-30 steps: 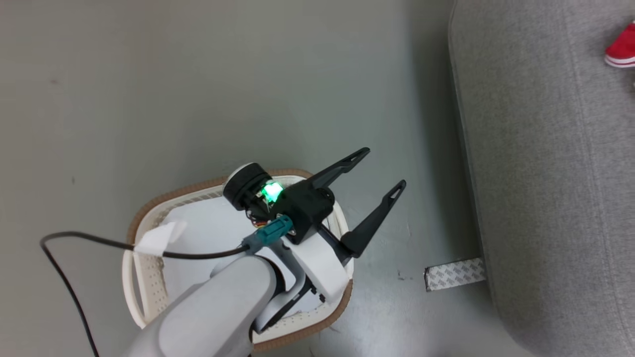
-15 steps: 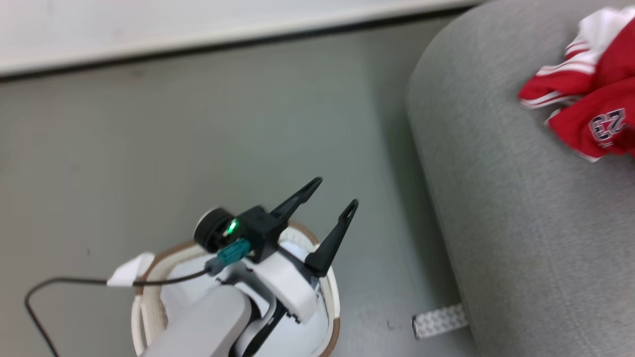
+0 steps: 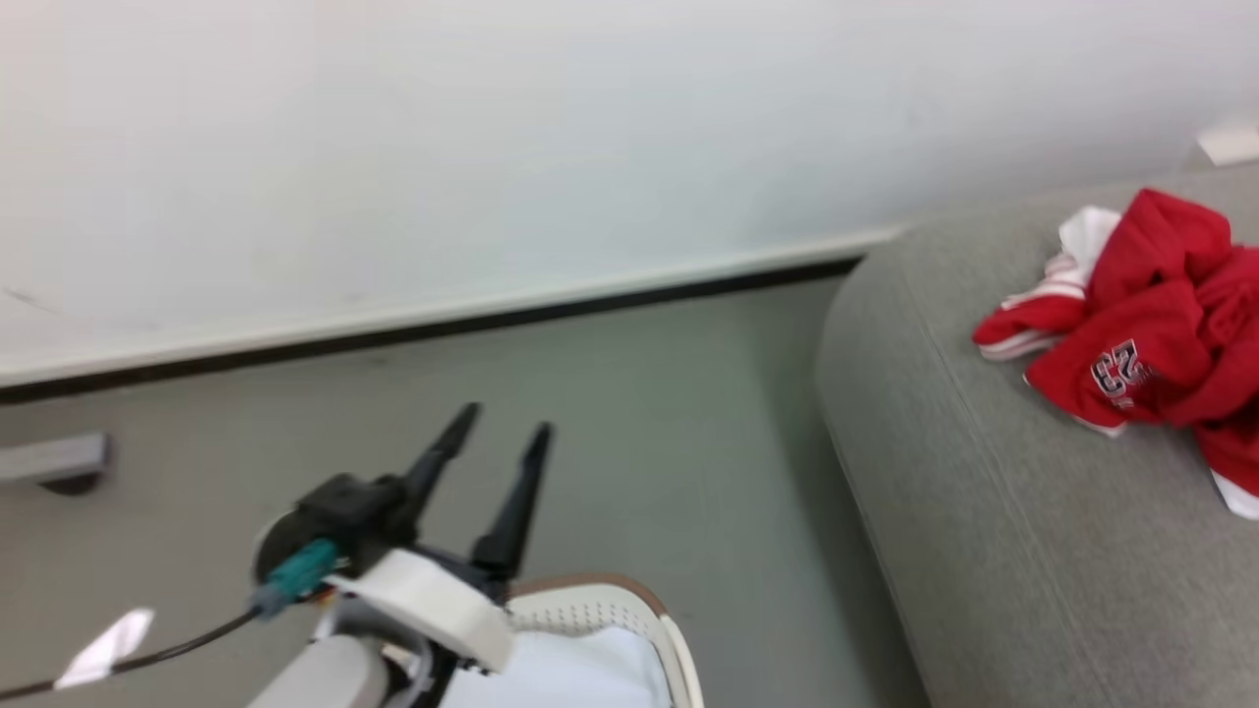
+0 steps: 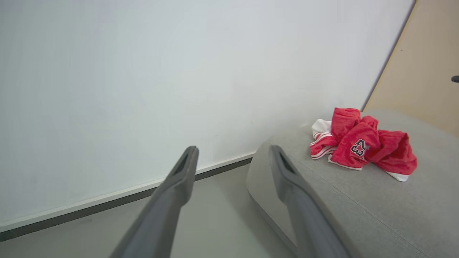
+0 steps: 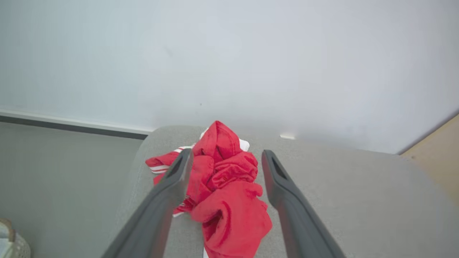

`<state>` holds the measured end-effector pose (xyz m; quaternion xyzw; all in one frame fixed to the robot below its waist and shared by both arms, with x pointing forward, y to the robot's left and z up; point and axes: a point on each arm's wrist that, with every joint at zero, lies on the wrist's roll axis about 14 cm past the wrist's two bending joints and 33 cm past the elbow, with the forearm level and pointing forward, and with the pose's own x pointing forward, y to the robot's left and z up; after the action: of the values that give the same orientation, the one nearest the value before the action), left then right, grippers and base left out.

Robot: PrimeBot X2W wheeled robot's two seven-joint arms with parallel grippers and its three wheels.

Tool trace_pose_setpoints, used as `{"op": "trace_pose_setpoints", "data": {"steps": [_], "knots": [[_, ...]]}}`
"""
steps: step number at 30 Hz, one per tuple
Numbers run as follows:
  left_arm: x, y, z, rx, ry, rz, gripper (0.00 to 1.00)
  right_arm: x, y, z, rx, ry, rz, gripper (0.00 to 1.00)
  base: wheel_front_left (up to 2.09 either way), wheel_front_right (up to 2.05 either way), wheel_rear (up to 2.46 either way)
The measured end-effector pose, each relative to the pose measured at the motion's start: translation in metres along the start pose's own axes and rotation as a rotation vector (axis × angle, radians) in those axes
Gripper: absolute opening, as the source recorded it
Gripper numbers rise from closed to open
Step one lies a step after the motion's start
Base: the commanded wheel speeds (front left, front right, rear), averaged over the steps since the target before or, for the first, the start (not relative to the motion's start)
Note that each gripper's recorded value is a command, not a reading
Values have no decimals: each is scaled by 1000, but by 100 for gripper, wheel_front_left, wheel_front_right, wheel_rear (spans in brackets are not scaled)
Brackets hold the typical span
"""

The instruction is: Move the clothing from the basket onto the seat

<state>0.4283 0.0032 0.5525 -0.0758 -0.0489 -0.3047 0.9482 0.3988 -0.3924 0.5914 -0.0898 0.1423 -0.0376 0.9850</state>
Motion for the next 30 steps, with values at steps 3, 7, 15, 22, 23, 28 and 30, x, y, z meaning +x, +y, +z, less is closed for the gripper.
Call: {"op": "trace_pose_setpoints", "data": {"steps": [3,7,15,22,23,28,30], "knots": [[-19,24,20,16,-46,99,100,-2,22,27,53,-148,50,100,0,0,0],[-47,57,46,11,-112,236,100,-1,75,33,110,-253,158,100,0,0,0],[-99,96,55,-20,-140,426,100,-15,147,43,174,-435,252,100,0,0,0],[-128,105,40,-46,-116,534,100,-41,177,39,249,-565,220,100,0,0,0],[-130,106,40,-48,-121,548,100,-44,183,35,289,-571,217,100,0,0,0],[-142,102,24,-64,-96,579,100,-51,209,6,345,-528,224,100,0,0,0],[-143,100,18,-68,-82,579,100,-53,219,-2,356,-507,240,100,0,0,0]]}}
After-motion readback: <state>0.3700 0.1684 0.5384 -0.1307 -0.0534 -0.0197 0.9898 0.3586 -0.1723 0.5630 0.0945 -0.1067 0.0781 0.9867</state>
